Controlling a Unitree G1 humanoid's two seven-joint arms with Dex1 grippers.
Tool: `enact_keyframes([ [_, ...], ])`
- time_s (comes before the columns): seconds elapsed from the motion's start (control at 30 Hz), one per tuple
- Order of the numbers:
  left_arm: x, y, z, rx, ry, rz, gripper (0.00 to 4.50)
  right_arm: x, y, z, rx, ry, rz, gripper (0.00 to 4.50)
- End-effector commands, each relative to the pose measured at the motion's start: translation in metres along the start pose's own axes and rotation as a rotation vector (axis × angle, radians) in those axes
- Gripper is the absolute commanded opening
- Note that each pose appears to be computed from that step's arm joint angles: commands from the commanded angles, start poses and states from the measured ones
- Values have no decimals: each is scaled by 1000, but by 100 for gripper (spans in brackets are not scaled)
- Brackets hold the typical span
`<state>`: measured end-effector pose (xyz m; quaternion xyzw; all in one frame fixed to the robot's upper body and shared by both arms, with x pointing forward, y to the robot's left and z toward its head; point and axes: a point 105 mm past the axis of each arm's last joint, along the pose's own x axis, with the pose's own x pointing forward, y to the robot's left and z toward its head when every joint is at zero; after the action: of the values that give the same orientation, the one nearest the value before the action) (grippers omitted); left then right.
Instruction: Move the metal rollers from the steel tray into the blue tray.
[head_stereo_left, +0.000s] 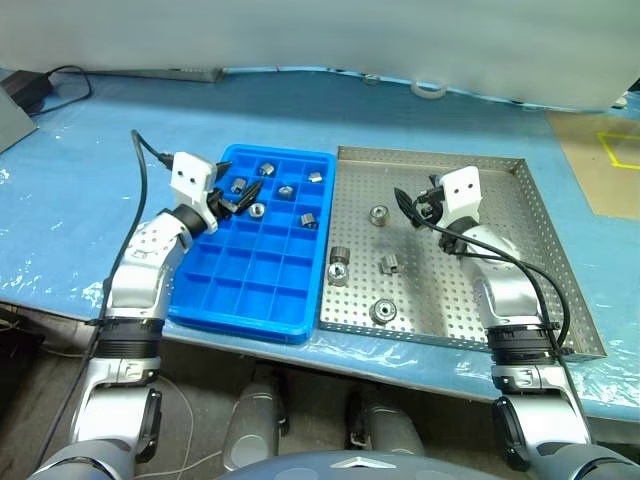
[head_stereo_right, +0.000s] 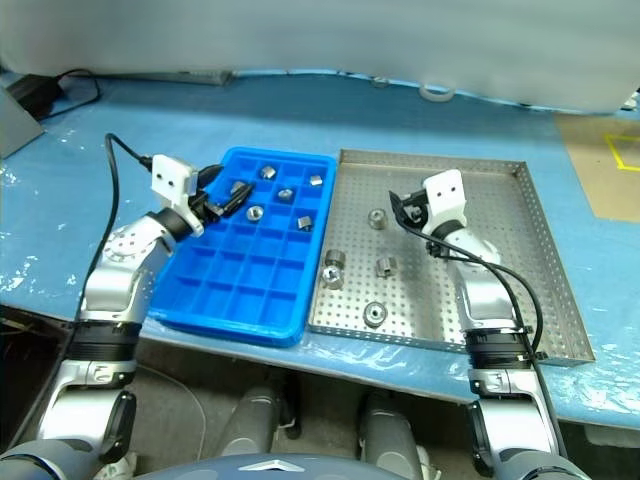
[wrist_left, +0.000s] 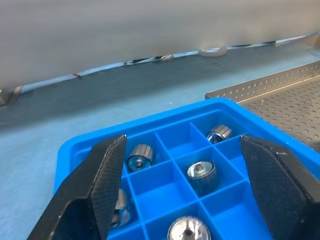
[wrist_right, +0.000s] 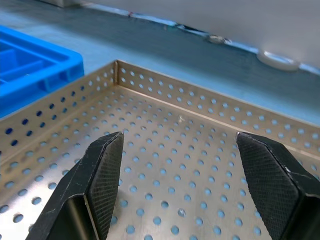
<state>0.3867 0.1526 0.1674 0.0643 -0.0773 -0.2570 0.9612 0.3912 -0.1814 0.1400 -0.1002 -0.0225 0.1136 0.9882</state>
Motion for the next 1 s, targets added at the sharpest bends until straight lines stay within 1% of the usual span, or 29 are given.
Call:
enact_keyframes([
  [0.03,18,-12,-1,-38,-36,-1,381,3,-5,17,48,-73,-114,374],
  [0.1,26,-33,-1,-74,-64,-52,381,3,7,22,33,-92,-91,374],
  [0.17,31,-43,-3,-91,-72,-69,381,0,10,22,7,-92,-83,374],
  [0.3,35,-44,-2,-104,-81,-63,381,-13,-11,17,6,-72,-178,374],
  [0.37,32,-46,5,-110,-99,-88,381,-20,-13,20,1,-71,-159,374],
  [0.43,27,-48,10,-116,-104,-127,381,-25,-9,23,-9,-67,-106,374],
  [0.57,12,-59,14,-99,-75,-281,381,-37,-2,35,2,-67,53,374],
  [0.7,-2,-74,21,-99,-47,-473,381,-52,13,39,14,-30,263,374],
  [0.8,-6,-77,19,-85,-12,-555,381,-57,20,43,3,-10,386,374],
  [0.83,-6,-78,17,-71,0,-574,381,-56,21,43,-9,-6,416,374],
  [0.9,2,-74,12,-15,5,-549,381,-46,21,47,-23,-13,435,374],
  [1.0,15,-72,18,-9,-30,-514,381,-24,26,49,-33,-26,451,374],
])
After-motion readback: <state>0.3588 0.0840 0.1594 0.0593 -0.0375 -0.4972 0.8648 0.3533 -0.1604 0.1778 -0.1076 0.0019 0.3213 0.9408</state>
